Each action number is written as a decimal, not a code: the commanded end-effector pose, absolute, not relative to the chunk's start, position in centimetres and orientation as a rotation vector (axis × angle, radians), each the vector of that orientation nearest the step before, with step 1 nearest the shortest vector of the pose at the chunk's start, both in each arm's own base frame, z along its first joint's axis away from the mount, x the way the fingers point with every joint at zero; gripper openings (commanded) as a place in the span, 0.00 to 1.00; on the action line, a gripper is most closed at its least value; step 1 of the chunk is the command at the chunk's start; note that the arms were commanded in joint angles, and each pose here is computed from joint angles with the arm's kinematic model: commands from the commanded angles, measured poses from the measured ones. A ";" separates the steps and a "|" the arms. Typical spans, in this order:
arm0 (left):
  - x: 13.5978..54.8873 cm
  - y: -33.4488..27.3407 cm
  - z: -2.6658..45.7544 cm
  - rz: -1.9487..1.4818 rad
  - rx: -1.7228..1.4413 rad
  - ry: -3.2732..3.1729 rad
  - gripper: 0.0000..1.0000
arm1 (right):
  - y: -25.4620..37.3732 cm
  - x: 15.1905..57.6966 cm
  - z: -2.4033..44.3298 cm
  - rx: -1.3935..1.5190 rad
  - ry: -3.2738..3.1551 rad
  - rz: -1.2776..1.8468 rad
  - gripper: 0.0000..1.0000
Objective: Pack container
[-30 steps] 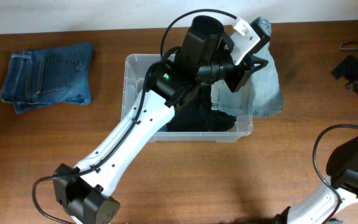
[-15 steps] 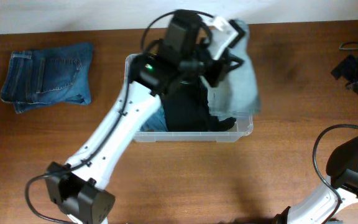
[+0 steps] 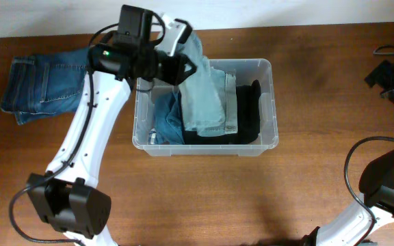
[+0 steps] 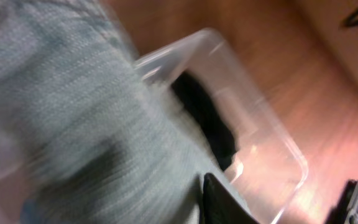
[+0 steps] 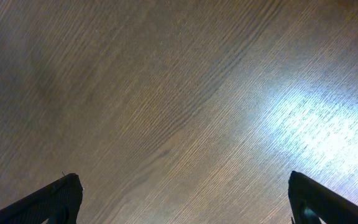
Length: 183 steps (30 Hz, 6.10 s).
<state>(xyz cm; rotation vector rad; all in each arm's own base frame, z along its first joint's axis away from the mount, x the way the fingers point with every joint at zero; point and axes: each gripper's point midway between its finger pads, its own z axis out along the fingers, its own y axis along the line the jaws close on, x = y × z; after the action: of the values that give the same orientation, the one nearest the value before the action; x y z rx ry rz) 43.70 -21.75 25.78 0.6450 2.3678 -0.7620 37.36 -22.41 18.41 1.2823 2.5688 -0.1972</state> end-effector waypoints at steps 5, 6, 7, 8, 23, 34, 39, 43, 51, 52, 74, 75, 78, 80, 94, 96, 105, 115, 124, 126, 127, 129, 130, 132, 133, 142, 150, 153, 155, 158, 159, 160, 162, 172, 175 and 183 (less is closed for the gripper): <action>45.4 -16.7 19.9 -0.464 0.592 2.581 0.28 | -22.7 37.2 17.8 1.298 2.577 -0.219 0.98; 45.3 -15.7 18.9 -0.391 0.576 2.628 0.28 | -22.7 37.2 17.8 1.299 2.578 -0.219 0.98; 45.2 -15.1 18.3 -0.346 0.568 2.655 0.28 | -22.7 37.2 17.8 1.298 2.577 -0.219 0.98; 45.0 -14.3 17.9 -0.289 0.558 2.682 0.28 | -22.7 37.2 17.8 1.299 2.578 -0.219 0.98; 41.5 -7.5 16.2 0.206 0.520 2.899 0.30 | -22.7 37.2 17.8 1.299 2.578 -0.219 0.98; 43.9 -7.4 18.8 0.250 0.440 2.785 0.45 | -22.7 37.2 17.8 1.298 2.577 -0.219 0.98; 45.1 -8.2 20.3 0.233 0.427 2.719 0.36 | -22.7 37.2 17.8 1.299 2.578 -0.219 0.98; 45.2 -8.3 20.2 0.229 0.412 2.719 0.37 | -22.7 37.2 17.8 1.298 2.577 -0.219 0.98; 45.3 -10.1 19.2 0.076 0.400 2.743 0.22 | -22.7 37.2 17.8 1.299 2.578 -0.219 0.98; 45.4 -10.4 18.9 0.057 0.405 2.748 0.17 | -22.7 37.2 17.8 1.299 2.578 -0.219 0.98; 45.9 -15.9 7.8 -0.036 0.544 2.919 0.01 | -22.7 37.2 17.8 1.299 2.578 -0.219 0.98; 45.8 -16.5 7.4 -0.036 0.562 2.922 0.01 | -22.7 37.2 17.8 1.299 2.578 -0.219 0.98; 45.6 -18.0 6.6 -0.039 0.608 2.915 0.01 | -22.7 37.2 17.8 1.298 2.577 -0.219 0.98; 45.5 -18.9 6.1 -0.041 0.632 2.909 0.01 | -22.7 37.2 17.8 1.299 2.578 -0.219 0.98; 43.5 -25.5 5.1 -0.077 0.822 2.836 0.01 | -22.7 37.2 17.8 1.298 2.577 -0.219 0.98; 43.0 -26.3 5.1 -0.077 0.874 2.819 0.01 | -22.7 37.2 17.8 1.298 2.577 -0.219 0.98; 44.6 -25.1 9.2 0.127 0.798 2.762 0.01 | -22.7 37.2 17.8 1.299 2.578 -0.219 0.98; 46.5 -19.2 16.2 0.330 0.328 2.744 0.01 | -22.7 37.2 17.8 1.299 2.578 -0.219 0.98; 47.1 -16.4 14.9 0.316 0.205 2.807 0.01 | -22.7 37.2 17.8 1.298 2.577 -0.219 0.98; 47.3 -16.6 14.5 0.299 0.205 2.812 0.01 | -22.7 37.2 17.8 1.298 2.577 -0.219 0.98; 47.4 -16.7 14.1 0.300 0.206 2.816 0.01 | -22.7 37.2 17.8 1.299 2.578 -0.219 0.98; 47.5 -16.7 13.4 0.307 0.209 2.827 0.01 | -22.7 37.2 17.8 1.298 2.577 -0.219 0.98; 47.5 -16.7 13.0 0.313 0.212 2.835 0.01 | -22.7 37.2 17.8 1.299 2.578 -0.219 0.98; 47.6 -16.7 12.0 0.323 0.217 2.850 0.01 | -22.7 37.2 17.8 1.298 2.577 -0.219 0.98; 47.7 -16.8 11.2 0.331 0.221 2.861 0.01 | -22.7 37.2 17.8 1.299 2.578 -0.219 0.99; 47.9 -18.0 7.3 0.265 0.238 2.929 0.01 | -22.7 37.2 17.8 1.299 2.578 -0.219 0.98; 48.8 -18.6 7.2 0.227 0.230 2.897 0.01 | -22.7 37.2 17.8 1.298 2.577 -0.219 0.98; 49.0 -18.3 7.2 0.228 0.220 2.895 0.01 | -22.7 37.2 17.8 1.298 2.577 -0.219 0.98; 49.3 -17.6 7.2 0.228 0.197 2.895 0.01 | -22.7 37.2 17.8 1.299 2.578 -0.219 0.98; 50.0 -15.8 7.2 0.232 0.142 2.897 0.01 | -22.7 37.2 17.8 1.298 2.577 -0.219 0.98; 50.1 -15.1 7.2 0.235 0.120 2.901 0.01 | -22.7 37.2 17.8 1.299 2.578 -0.219 0.98; 50.3 -14.2 7.2 0.239 0.078 2.909 0.01 | -22.7 37.2 17.8 1.299 2.578 -0.219 0.98; 50.3 -12.9 7.2 0.246 0.017 2.921 0.01 | -22.7 37.2 17.8 1.299 2.578 -0.219 0.98; 51.1 -6.7 7.1 0.275 -0.134 2.946 0.01 | -22.7 37.2 17.8 1.298 2.577 -0.219 0.98; 51.5 -6.5 7.2 0.278 -0.052 2.939 0.01 | -22.7 37.2 17.8 1.298 2.577 -0.219 0.98; 52.3 -9.4 7.0 0.070 0.205 2.925 0.01 | -22.7 37.2 17.8 1.298 2.577 -0.219 0.98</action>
<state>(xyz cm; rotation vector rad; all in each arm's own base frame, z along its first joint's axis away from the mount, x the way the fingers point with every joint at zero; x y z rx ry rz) 52.46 -7.55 8.94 0.0405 2.8865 0.1876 37.37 -22.44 18.33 1.2824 2.5705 -0.1980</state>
